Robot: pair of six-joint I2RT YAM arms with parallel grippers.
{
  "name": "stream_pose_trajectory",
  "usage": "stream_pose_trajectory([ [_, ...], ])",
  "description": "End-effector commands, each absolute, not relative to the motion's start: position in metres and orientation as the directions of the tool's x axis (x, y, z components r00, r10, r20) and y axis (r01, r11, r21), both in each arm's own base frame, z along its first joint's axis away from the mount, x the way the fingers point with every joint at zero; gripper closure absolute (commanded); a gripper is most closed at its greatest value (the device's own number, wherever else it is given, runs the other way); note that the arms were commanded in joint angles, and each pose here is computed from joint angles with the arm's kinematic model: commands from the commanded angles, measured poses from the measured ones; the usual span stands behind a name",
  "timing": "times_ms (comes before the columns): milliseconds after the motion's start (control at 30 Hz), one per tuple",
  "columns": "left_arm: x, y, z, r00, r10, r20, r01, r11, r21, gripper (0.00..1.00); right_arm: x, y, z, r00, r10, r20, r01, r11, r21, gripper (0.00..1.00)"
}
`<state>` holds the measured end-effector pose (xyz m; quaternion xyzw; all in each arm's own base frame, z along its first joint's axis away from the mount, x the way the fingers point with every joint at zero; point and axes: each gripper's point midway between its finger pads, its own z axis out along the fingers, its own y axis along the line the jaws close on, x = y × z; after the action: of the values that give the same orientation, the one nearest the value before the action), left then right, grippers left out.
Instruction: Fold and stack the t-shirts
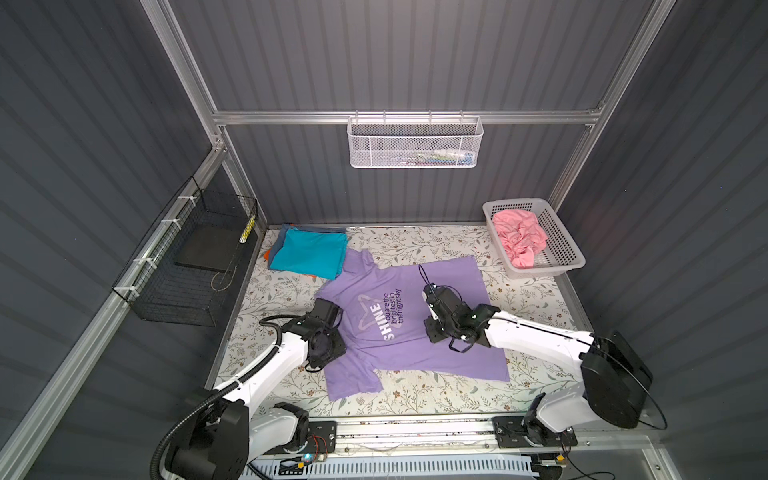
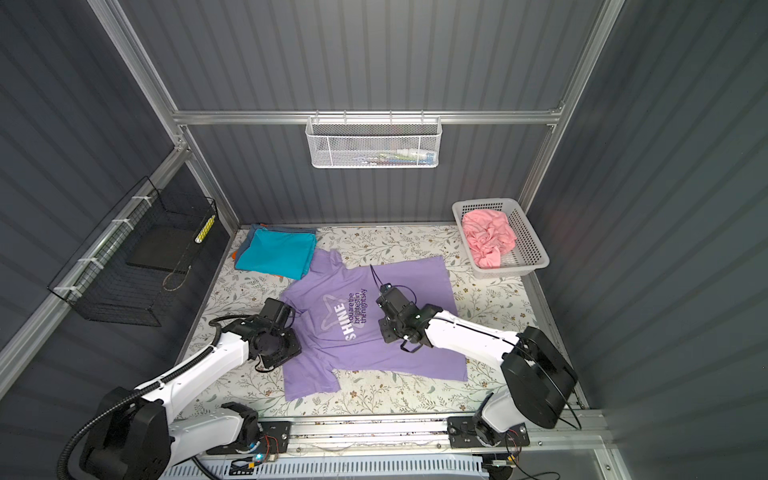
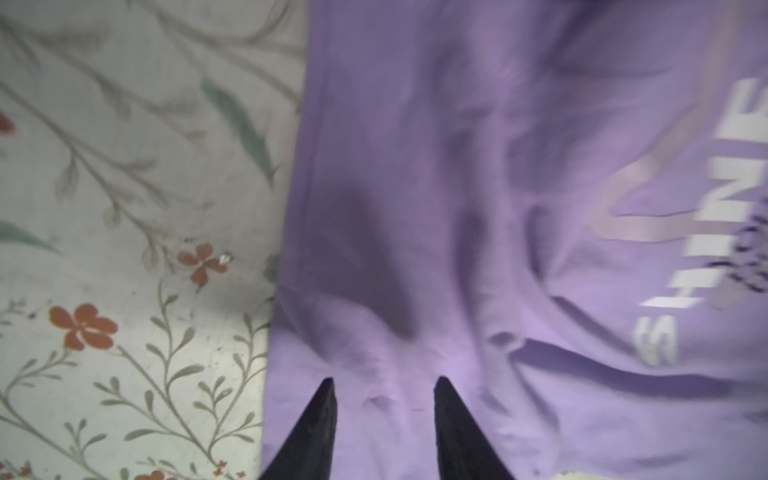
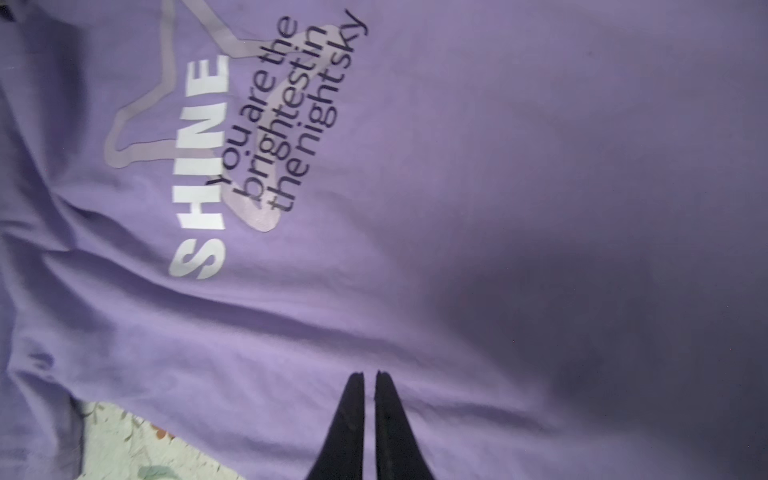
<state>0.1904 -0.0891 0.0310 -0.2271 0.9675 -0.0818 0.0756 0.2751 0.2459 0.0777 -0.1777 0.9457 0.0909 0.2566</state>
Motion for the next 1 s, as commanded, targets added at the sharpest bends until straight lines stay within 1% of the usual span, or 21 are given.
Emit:
stream_pose_trajectory([
  [0,0.182,-0.096,0.02,-0.871,-0.485,-0.078,-0.464,0.865,-0.193,0.6,0.282,0.235,0.06,-0.864,-0.224,-0.451,-0.293,0.952,0.088,0.89],
  [200,0.163,-0.097,0.013,-0.877,-0.477,-0.054,-0.466,0.873,-0.143,0.61,0.282,0.204,0.026,-0.924,-0.119,-0.364,-0.154,0.985,0.071,0.85],
  [333,0.14,-0.095,0.01,-0.881,-0.472,-0.017,-0.468,0.877,-0.105,0.61,0.273,0.171,0.02,-0.938,0.012,-0.347,-0.015,0.997,0.075,0.76],
  [433,0.123,-0.088,0.014,-0.885,-0.466,0.002,-0.465,0.883,-0.064,0.61,0.258,0.145,0.017,-0.935,0.122,-0.334,0.095,0.991,0.094,0.71],
  [567,0.112,-0.077,0.031,-0.88,-0.475,-0.013,-0.474,0.879,-0.049,0.61,0.241,0.113,0.013,-0.909,0.263,-0.323,0.232,0.964,0.13,0.65],
  [633,0.115,-0.074,0.041,-0.88,-0.473,-0.042,-0.47,0.881,-0.054,0.61,0.23,0.1,0.012,-0.901,0.307,-0.308,0.28,0.951,0.128,0.63],
  [767,0.138,-0.078,0.061,-0.89,-0.442,-0.114,-0.438,0.897,-0.062,0.59,0.228,0.092,0.013,-0.884,0.344,-0.317,0.313,0.939,0.146,0.6],
  [933,0.184,-0.1,0.081,-0.909,-0.377,-0.18,-0.37,0.926,-0.068,0.57,0.241,0.103,0.023,-0.895,0.301,-0.33,0.255,0.951,0.176,0.64],
  [967,0.191,-0.109,0.08,-0.912,-0.372,-0.173,-0.361,0.928,-0.094,0.62,0.243,0.105,0.024,-0.898,0.292,-0.328,0.245,0.953,0.177,0.68],
])
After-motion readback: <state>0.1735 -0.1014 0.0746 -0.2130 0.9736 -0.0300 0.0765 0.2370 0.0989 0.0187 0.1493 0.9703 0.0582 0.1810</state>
